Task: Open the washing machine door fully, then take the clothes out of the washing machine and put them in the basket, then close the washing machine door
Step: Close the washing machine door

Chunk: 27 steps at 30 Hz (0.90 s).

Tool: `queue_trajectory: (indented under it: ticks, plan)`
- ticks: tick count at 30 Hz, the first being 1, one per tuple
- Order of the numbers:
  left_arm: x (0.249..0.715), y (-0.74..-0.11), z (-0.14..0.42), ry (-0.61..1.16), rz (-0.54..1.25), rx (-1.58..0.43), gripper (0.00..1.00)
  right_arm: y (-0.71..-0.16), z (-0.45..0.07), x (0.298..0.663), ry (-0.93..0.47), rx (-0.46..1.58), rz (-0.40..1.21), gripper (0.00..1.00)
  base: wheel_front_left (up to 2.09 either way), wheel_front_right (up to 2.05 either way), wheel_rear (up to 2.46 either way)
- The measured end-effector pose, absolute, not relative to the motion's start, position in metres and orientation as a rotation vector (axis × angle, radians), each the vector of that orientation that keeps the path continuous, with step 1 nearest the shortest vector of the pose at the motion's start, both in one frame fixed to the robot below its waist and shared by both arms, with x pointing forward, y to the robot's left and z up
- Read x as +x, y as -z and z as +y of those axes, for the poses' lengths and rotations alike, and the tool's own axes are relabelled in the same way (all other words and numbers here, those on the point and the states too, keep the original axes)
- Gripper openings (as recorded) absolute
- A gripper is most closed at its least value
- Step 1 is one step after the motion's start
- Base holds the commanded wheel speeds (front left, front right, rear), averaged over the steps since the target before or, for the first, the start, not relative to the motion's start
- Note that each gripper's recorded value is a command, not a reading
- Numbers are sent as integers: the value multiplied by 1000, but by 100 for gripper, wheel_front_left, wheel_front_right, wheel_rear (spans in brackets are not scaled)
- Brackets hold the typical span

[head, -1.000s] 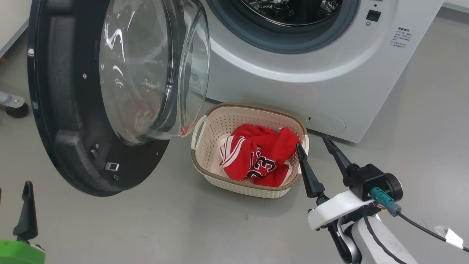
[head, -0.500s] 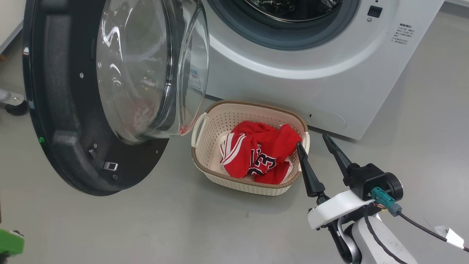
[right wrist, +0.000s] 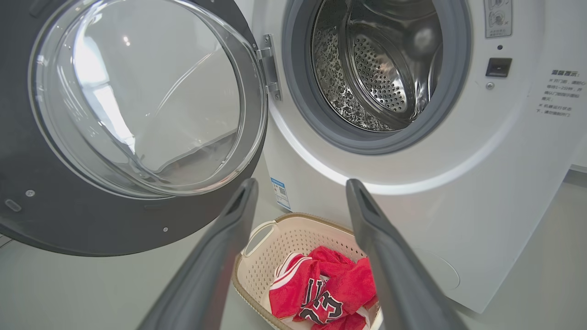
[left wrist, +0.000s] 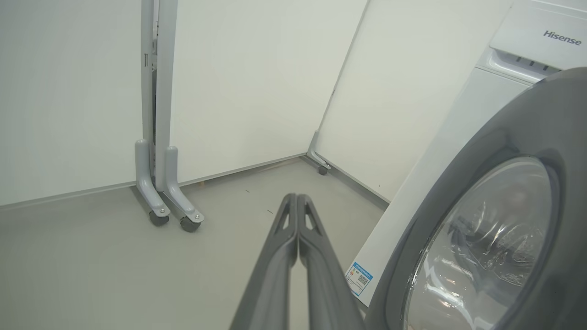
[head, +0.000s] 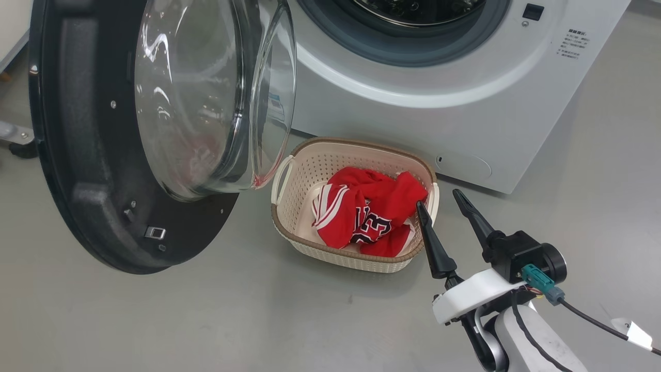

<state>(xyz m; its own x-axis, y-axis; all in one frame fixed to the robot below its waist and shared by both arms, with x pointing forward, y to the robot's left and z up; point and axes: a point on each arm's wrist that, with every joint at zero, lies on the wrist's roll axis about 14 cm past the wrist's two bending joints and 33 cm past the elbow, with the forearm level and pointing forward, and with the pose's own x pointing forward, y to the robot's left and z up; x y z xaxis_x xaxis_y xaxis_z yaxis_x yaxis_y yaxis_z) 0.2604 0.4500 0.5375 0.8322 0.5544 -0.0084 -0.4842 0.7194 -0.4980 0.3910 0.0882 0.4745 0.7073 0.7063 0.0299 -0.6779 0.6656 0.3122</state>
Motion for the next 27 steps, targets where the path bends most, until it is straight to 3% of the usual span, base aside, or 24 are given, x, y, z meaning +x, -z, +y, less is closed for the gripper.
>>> queue_trajectory:
  ticks: [13,27]
  plan:
    - [288,-519,450,-570,-198,-1184,0,-470,87,391,-780,315,108,100,0,0,0]
    - [304,-505,437,-506,-108,-1591,0,-469,84,391,-771,314,111,100,0,0,0]
